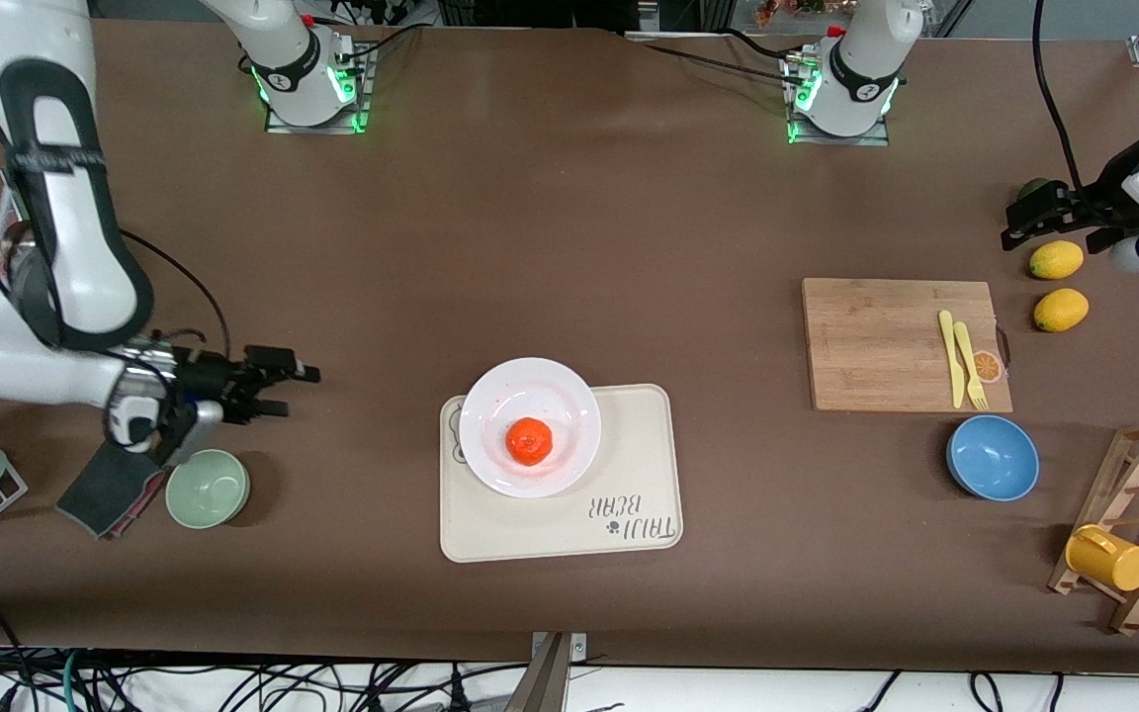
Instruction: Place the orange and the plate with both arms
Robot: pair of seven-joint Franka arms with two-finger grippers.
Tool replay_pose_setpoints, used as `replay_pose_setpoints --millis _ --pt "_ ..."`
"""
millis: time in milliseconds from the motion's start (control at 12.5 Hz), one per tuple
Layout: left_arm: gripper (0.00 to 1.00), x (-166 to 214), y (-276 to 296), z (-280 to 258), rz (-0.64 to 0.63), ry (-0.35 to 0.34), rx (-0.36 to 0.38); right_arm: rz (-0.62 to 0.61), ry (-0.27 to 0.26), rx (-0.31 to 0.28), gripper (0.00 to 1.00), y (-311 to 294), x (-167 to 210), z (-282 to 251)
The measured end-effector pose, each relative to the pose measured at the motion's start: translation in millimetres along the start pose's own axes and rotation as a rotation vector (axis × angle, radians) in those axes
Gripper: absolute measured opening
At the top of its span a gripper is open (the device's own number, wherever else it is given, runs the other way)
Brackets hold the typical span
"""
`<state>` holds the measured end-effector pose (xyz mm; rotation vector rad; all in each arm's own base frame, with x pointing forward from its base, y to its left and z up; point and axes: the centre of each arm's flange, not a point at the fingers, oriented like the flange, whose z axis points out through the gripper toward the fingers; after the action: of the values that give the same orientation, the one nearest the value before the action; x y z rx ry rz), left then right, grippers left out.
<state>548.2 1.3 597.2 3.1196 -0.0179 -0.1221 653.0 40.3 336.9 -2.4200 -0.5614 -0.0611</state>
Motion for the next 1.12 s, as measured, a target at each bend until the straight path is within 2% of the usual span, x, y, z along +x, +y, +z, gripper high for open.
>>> replay_pose_setpoints --millis 160,321,641,882,1122 --pt "1.00 0.2 0.0 0.4 0.000 -0.001 0.000 0.029 -0.075 -0.091 1.00 -29.6 -15.9 -38.1" --pt "1.00 0.4 0.0 0.7 0.000 -0.002 0.000 0.112 -0.132 -0.209 1.00 -59.8 -29.1 -77.9" --pt "1.00 0.8 0.0 1.5 0.000 -0.004 0.000 0.206 -0.172 -0.453 1.00 -111.6 -60.5 -163.3" --pt "1.00 1.0 0.0 1.7 0.000 -0.004 0.000 0.275 -0.166 -0.543 1.00 -145.5 -83.3 -204.3" --pt "1.00 1.0 0.0 1.7 0.000 -0.004 0.000 0.279 -0.171 -0.575 1.00 -144.0 -84.5 -207.2"
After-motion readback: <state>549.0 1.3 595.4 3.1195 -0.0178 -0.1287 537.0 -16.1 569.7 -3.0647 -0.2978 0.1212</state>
